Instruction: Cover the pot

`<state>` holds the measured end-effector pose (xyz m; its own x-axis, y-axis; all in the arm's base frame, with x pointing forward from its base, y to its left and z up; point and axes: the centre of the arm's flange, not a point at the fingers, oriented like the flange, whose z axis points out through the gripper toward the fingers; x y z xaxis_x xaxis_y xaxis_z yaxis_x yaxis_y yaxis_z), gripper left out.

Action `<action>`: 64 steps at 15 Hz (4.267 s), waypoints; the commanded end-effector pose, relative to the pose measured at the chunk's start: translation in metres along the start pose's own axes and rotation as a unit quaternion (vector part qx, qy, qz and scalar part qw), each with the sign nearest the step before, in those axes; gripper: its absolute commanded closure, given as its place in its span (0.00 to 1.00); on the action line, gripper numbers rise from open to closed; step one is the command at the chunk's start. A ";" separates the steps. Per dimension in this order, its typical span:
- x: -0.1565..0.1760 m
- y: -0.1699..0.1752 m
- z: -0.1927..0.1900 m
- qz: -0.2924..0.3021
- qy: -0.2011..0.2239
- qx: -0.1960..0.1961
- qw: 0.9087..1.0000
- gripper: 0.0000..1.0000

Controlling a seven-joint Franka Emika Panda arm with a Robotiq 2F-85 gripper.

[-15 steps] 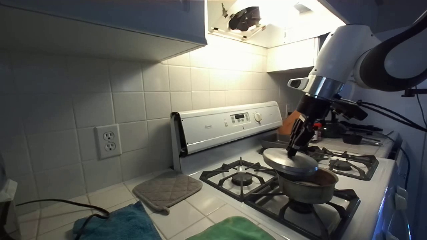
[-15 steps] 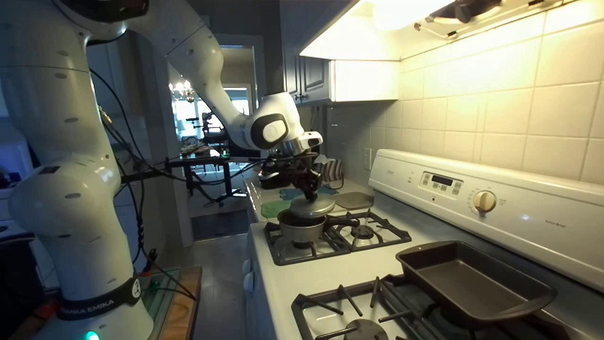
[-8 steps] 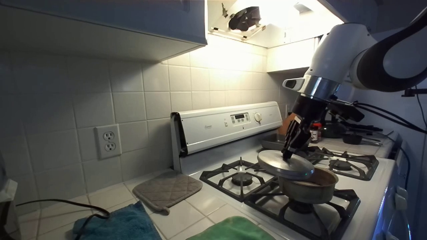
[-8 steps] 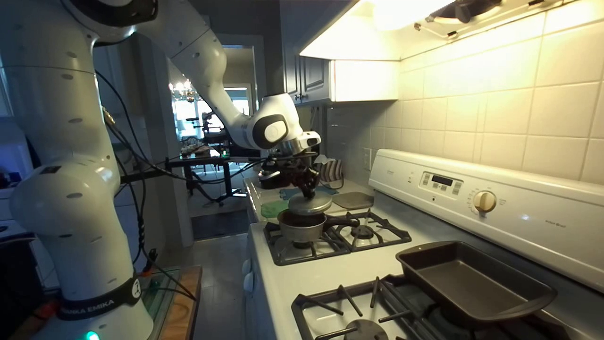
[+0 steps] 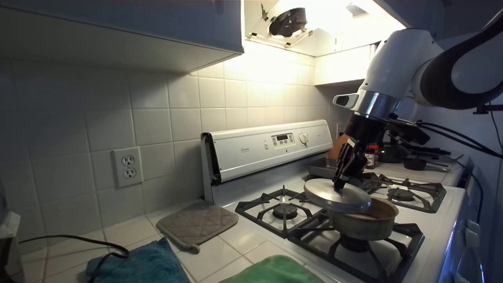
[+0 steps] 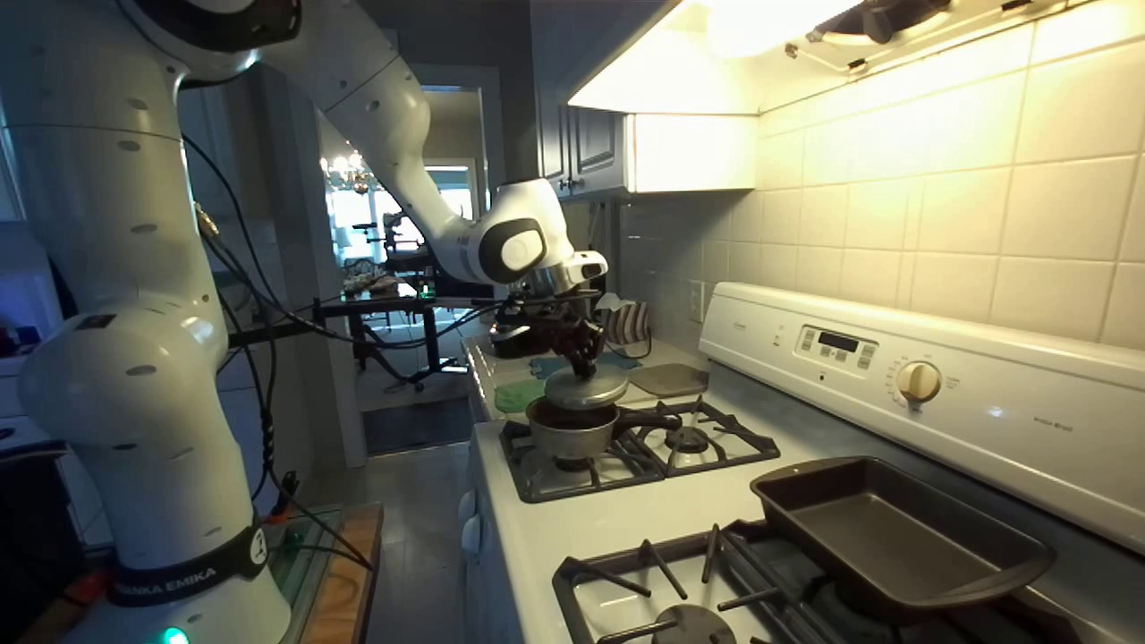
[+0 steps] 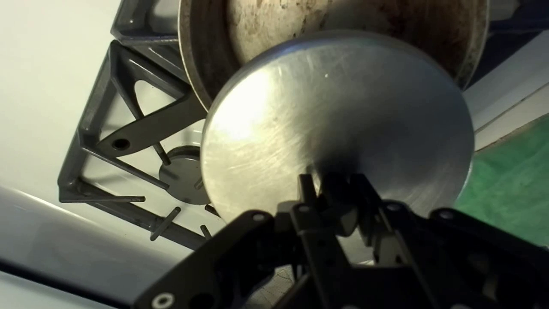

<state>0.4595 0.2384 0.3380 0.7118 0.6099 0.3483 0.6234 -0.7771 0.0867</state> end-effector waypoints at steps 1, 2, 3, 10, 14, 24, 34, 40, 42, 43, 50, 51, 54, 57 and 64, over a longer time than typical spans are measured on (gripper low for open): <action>0.007 -0.003 0.000 0.012 -0.011 0.015 1.000 0.94; 0.007 -0.003 0.000 0.016 -0.014 0.017 1.000 0.94; 0.007 -0.004 0.000 0.021 -0.017 0.020 0.999 0.94; 0.003 -0.002 0.005 0.034 -0.033 0.024 0.999 0.94; -0.003 0.002 0.009 0.044 -0.043 0.027 0.998 0.94; -0.010 0.001 0.003 0.064 -0.048 0.029 0.996 0.94; -0.019 -0.003 -0.004 0.095 -0.068 0.030 0.993 0.94; -0.028 -0.001 -0.008 0.114 -0.076 0.021 0.990 0.94; -0.031 0.002 -0.007 0.121 -0.076 0.022 0.989 0.94; -0.033 0.004 -0.006 0.123 -0.076 0.022 0.989 0.94; -0.043 0.014 -0.005 0.133 -0.083 0.020 0.987 0.94; -0.045 0.014 -0.004 0.135 -0.084 0.020 0.987 0.94; -0.047 0.017 -0.003 0.137 -0.085 0.020 0.987 0.94; -0.048 0.020 -0.003 0.139 -0.084 0.019 0.986 0.94; -0.048 0.022 -0.001 0.140 -0.086 0.021 0.986 0.94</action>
<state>0.4452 0.1979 0.3203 0.8908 0.4101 0.1956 0.4224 -0.9061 -0.0243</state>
